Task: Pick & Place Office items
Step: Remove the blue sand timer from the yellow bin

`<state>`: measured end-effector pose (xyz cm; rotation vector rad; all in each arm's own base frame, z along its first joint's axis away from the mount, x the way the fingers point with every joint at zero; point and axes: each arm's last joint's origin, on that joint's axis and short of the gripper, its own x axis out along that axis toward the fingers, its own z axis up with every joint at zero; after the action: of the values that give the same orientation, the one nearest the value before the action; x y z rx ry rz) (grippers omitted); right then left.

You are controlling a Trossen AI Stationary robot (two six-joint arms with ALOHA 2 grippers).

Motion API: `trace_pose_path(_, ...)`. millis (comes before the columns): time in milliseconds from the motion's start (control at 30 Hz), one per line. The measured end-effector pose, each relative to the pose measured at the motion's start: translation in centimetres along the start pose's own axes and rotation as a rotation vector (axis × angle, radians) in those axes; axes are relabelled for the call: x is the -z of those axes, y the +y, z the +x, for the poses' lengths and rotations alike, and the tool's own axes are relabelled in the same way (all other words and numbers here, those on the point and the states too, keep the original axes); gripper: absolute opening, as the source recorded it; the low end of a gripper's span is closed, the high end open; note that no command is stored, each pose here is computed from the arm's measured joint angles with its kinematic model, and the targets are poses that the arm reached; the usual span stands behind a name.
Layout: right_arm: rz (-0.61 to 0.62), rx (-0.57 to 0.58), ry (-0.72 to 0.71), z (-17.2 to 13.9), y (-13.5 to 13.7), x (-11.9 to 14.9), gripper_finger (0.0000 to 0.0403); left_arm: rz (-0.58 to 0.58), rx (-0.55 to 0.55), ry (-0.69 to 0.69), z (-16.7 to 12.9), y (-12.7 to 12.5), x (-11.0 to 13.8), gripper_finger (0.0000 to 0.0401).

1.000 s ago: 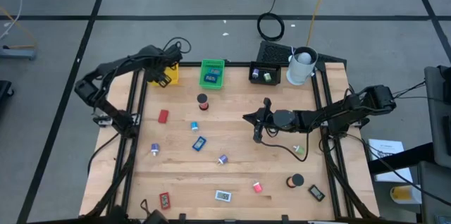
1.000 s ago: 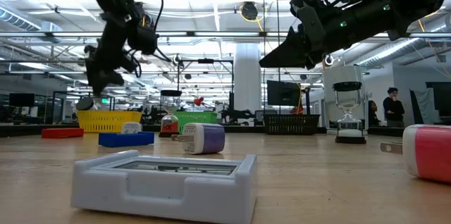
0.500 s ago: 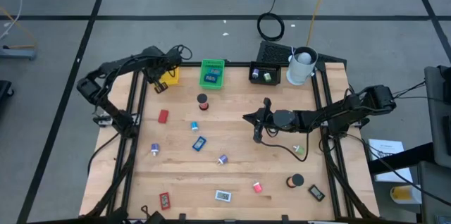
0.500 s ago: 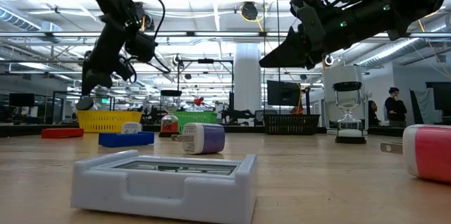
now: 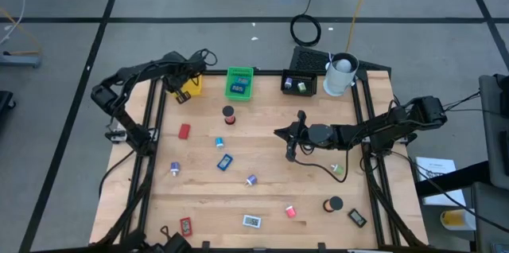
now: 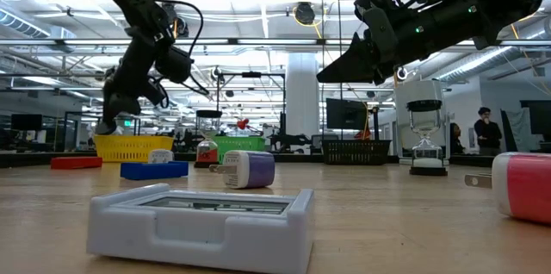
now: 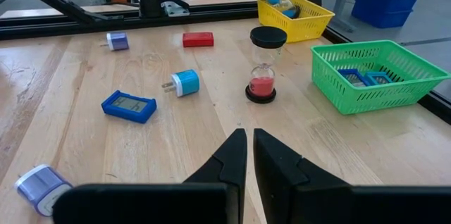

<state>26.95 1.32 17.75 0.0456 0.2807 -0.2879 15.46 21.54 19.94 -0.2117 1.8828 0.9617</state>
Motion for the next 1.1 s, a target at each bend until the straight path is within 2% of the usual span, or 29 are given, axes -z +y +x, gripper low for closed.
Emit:
trace_pose_path(367,0.000,0.000,0.000,0.0,0.0,0.0,0.0022,-0.089,-0.097,-0.038,0.2,0.7,-0.5,0.0004)
trace_pose_path(600,0.000,0.000,0.000,0.0,0.0,0.0,0.0022,-0.093,-0.101,-0.066,0.2,0.8,-0.8,0.0006)
trace_pose_path(1100,0.000,0.000,0.000,0.0,0.0,0.0,0.0022,-0.188,-0.119,-0.168,-0.4,2.0,-2.0,0.0010)
